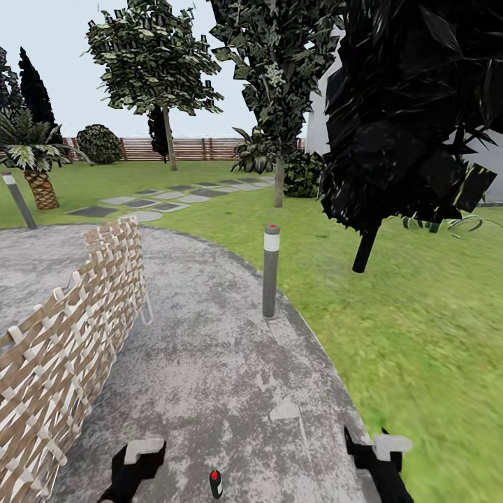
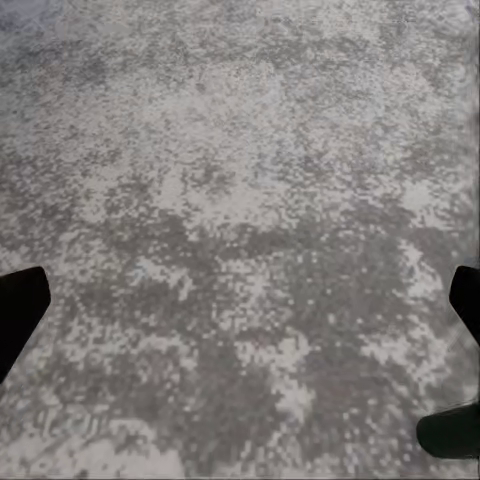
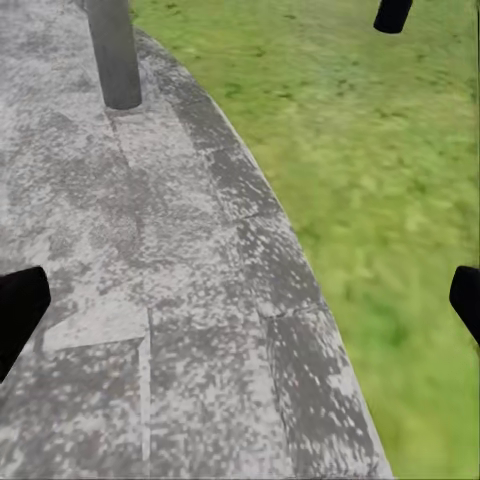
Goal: In the garden, pick up the pesticide atomizer on the floor and spray pesticide onto both trees until each tree trunk is fully covered.
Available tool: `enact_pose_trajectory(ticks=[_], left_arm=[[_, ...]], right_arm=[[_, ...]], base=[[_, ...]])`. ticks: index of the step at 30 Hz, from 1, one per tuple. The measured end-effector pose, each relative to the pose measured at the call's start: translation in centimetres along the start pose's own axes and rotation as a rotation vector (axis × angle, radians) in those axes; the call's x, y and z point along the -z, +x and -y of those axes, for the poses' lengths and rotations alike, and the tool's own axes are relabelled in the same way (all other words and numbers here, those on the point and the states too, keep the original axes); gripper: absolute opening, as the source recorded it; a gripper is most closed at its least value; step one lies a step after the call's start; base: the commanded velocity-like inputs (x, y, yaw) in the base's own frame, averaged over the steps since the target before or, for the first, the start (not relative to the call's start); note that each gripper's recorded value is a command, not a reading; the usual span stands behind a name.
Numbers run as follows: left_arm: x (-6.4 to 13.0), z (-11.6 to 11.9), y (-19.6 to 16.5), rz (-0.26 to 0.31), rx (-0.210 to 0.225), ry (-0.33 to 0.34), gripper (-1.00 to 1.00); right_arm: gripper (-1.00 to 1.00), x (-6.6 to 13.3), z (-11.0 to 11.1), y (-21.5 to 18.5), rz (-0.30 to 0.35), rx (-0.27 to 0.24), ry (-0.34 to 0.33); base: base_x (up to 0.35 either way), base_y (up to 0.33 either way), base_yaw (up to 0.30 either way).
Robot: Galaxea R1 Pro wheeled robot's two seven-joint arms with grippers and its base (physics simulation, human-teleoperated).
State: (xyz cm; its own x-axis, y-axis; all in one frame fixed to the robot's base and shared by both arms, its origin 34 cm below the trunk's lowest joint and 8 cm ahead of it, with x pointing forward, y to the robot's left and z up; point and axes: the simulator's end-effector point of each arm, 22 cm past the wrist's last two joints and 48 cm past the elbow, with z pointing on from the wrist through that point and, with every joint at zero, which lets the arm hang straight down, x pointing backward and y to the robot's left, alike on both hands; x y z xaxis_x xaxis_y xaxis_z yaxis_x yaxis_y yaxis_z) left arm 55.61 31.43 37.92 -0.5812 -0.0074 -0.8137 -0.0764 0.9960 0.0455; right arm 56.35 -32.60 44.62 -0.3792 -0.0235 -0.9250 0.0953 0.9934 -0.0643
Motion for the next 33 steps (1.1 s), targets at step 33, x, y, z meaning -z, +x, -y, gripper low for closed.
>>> enact_pose_trajectory(ticks=[33], left_arm=[[-4.6, 1.4, -2.9, -0.027, -0.079, 0.039, 1.0]], right_arm=[[1.0, -7.6, -0.4, -3.6, -0.034, -0.007, 0.001]], base=[[0.0, 0.0, -0.081]])
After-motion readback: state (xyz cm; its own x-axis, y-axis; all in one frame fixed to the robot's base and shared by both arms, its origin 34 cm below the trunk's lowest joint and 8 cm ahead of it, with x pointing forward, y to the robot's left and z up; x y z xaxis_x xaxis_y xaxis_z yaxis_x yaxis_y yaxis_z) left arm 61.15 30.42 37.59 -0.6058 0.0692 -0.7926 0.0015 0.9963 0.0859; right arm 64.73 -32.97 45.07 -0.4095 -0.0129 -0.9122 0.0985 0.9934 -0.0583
